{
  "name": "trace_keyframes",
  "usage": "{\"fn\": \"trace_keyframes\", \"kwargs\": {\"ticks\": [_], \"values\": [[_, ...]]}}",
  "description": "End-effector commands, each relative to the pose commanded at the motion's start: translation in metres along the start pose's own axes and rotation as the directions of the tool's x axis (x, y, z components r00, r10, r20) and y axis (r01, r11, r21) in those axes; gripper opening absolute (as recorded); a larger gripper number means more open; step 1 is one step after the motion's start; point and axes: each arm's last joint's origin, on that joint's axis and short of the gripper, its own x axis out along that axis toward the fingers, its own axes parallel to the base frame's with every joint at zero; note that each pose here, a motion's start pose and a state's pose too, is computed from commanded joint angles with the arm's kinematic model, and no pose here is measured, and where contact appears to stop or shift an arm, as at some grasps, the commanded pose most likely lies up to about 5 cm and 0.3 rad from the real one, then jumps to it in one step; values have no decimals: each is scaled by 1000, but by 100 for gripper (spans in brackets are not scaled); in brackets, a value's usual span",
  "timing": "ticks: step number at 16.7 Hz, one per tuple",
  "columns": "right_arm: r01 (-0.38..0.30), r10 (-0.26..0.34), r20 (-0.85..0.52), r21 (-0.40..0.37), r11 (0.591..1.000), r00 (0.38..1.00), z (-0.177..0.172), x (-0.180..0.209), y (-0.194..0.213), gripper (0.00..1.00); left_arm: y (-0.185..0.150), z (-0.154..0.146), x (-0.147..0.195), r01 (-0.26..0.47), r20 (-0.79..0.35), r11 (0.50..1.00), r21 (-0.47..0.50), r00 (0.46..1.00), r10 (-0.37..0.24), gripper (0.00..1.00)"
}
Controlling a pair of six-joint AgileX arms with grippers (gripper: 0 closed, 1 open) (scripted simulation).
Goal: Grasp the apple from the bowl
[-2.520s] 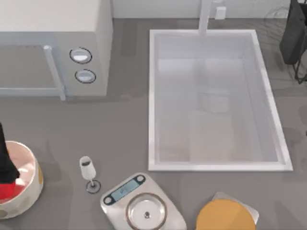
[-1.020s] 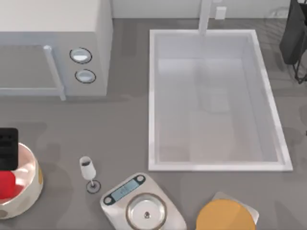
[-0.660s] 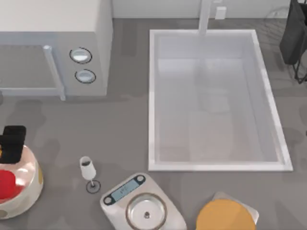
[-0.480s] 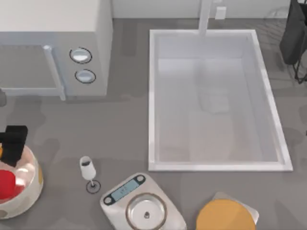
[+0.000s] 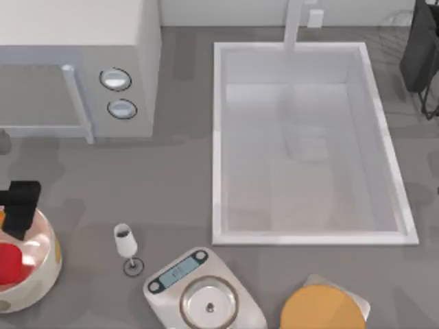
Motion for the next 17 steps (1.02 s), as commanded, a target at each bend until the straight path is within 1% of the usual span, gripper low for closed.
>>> {"fn": "trace_keyframes", "kwargs": {"ticks": [2,6,10,12,15,17], "values": [[0,0,0,0,1000,1000,0,0,0,100,0,2,15,0,-6,1000,0,1000,0,100],[0,0,0,0,1000,1000,0,0,0,100,1,7,60,-1,14,1000,-3,1000,1,100],[0,0,0,0,1000,1000,0,0,0,100,1,2,98,-1,9,1000,-4,1000,1,100],[0,0,0,0,1000,1000,0,0,0,100,1,0,105,0,1,1000,-4,1000,0,100],[0,0,0,0,1000,1000,0,0,0,100,1,0,105,0,1,1000,-4,1000,0,100],[0,0,0,0,1000,1000,0,0,0,100,1,0,105,0,1,1000,-4,1000,0,85]]}}
